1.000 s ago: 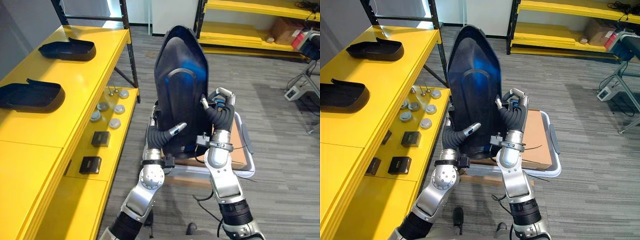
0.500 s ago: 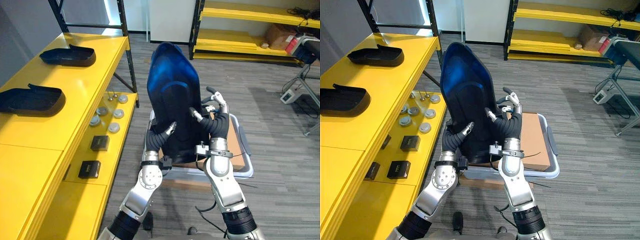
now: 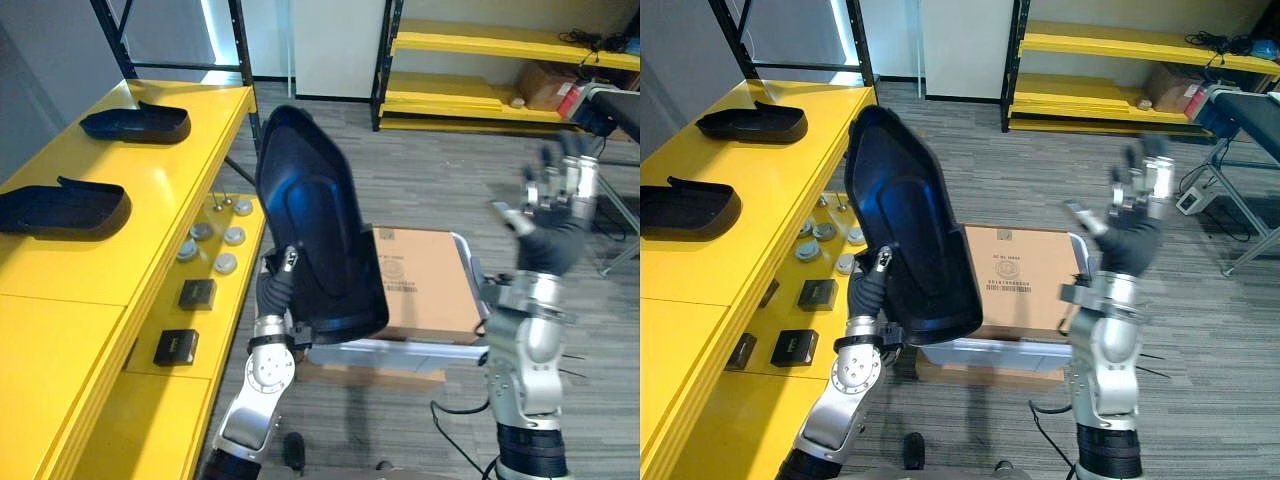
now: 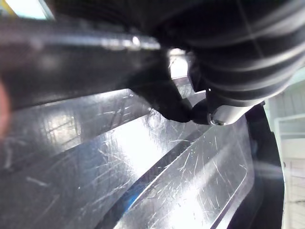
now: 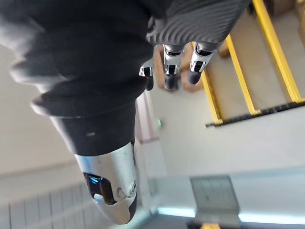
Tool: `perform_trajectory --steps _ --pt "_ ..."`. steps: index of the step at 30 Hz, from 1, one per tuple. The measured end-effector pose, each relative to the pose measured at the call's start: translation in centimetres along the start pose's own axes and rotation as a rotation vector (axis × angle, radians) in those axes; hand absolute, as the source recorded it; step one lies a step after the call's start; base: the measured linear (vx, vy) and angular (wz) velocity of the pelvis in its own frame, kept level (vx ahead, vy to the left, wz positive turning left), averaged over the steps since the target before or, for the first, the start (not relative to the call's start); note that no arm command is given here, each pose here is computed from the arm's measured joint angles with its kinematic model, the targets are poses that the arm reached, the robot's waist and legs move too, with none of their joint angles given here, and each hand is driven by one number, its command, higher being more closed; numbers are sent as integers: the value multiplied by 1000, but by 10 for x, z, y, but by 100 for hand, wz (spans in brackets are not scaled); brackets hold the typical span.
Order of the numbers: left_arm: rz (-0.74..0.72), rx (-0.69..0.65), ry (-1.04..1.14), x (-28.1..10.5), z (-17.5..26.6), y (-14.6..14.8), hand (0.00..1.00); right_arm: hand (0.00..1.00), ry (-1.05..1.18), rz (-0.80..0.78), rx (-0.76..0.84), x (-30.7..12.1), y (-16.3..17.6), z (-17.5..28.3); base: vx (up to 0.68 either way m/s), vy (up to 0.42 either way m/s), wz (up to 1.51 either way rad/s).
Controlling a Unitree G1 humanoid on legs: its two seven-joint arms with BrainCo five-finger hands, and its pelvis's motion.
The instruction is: Walk over and take plastic housings, then place them on the shelf
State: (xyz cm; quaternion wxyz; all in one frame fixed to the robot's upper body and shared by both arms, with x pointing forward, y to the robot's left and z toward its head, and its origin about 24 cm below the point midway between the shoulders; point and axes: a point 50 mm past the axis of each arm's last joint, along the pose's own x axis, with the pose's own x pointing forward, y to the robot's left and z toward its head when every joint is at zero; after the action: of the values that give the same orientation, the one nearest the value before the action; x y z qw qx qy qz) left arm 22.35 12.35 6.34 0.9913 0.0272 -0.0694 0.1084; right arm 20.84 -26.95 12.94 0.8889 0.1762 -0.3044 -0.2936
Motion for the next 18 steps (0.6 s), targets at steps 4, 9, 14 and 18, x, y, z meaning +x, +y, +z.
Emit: perform_trajectory --steps 4,9,14,18 --pt "27 -3 4 -8 0 11 100 0 311 -298 -236 -40 -85 -48 10 -3 0" --pt "30 -39 -28 -14 7 13 100 0 791 -571 -347 -133 -163 -92 43 -15 2" --pt "2 -54 -40 -16 7 12 100 0 1189 -645 -406 -222 -185 -107 7 -9 4" --pt "5 -78 -24 -29 8 18 100 0 1401 -523 -477 -257 -176 -115 -46 -14 14"
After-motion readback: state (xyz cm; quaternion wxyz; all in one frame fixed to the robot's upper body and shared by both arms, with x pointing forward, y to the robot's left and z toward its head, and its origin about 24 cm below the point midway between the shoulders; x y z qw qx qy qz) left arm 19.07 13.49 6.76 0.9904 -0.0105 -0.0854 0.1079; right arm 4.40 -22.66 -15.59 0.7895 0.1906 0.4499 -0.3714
